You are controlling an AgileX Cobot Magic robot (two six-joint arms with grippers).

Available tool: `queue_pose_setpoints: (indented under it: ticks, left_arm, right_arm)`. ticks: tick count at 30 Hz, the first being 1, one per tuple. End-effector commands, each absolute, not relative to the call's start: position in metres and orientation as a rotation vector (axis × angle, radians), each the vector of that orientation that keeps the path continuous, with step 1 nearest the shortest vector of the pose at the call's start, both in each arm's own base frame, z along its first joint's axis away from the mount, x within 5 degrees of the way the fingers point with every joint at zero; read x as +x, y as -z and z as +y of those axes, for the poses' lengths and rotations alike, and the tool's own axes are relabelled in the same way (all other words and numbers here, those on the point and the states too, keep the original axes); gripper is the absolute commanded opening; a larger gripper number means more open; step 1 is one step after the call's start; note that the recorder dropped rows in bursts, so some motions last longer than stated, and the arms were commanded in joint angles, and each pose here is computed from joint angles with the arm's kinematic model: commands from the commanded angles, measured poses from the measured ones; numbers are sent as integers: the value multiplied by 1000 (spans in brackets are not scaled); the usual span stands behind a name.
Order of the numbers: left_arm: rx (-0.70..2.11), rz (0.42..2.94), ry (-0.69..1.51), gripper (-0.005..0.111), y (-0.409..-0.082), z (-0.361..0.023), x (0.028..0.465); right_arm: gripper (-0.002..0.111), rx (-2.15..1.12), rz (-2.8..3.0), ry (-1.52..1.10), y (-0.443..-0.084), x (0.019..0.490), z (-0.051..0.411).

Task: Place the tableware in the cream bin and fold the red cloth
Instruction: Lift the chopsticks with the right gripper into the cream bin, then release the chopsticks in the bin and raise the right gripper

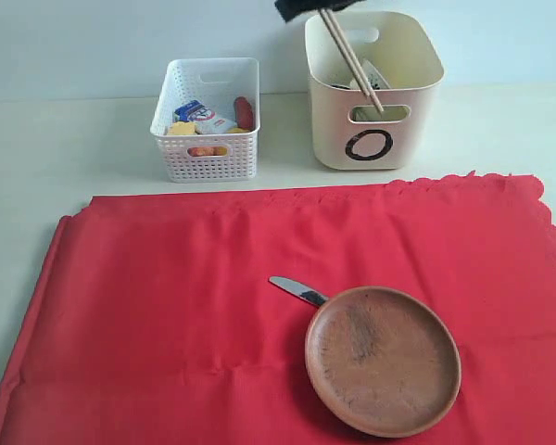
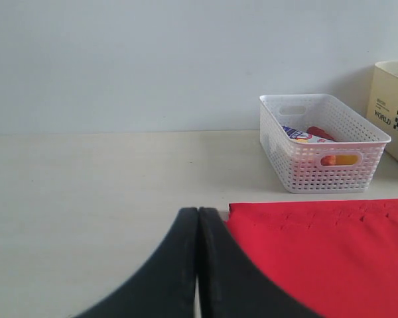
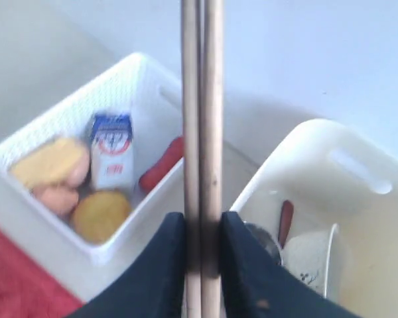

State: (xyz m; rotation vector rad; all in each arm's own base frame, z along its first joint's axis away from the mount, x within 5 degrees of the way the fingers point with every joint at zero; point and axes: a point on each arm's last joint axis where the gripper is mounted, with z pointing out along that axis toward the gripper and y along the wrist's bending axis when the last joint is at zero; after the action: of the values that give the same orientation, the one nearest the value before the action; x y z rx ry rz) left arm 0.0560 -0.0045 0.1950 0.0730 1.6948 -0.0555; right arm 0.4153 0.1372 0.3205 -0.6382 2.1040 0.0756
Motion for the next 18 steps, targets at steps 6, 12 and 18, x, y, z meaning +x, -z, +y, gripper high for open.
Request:
queue_pose_setpoints:
  ticks: [6,12,18]
  left_arm:
    - [72,1690,56,0,-194,-4,56]
    - [72,1690,56,0,-194,-4,56]
    - [72,1690,56,0,-194,-4,56]
  right_arm:
    - [0,-255,1859,-150,-345,441,103]
    - [0,-220,1828,-122,-317,463,95]
    - [0,-195,1859,-97,-280,482,85]
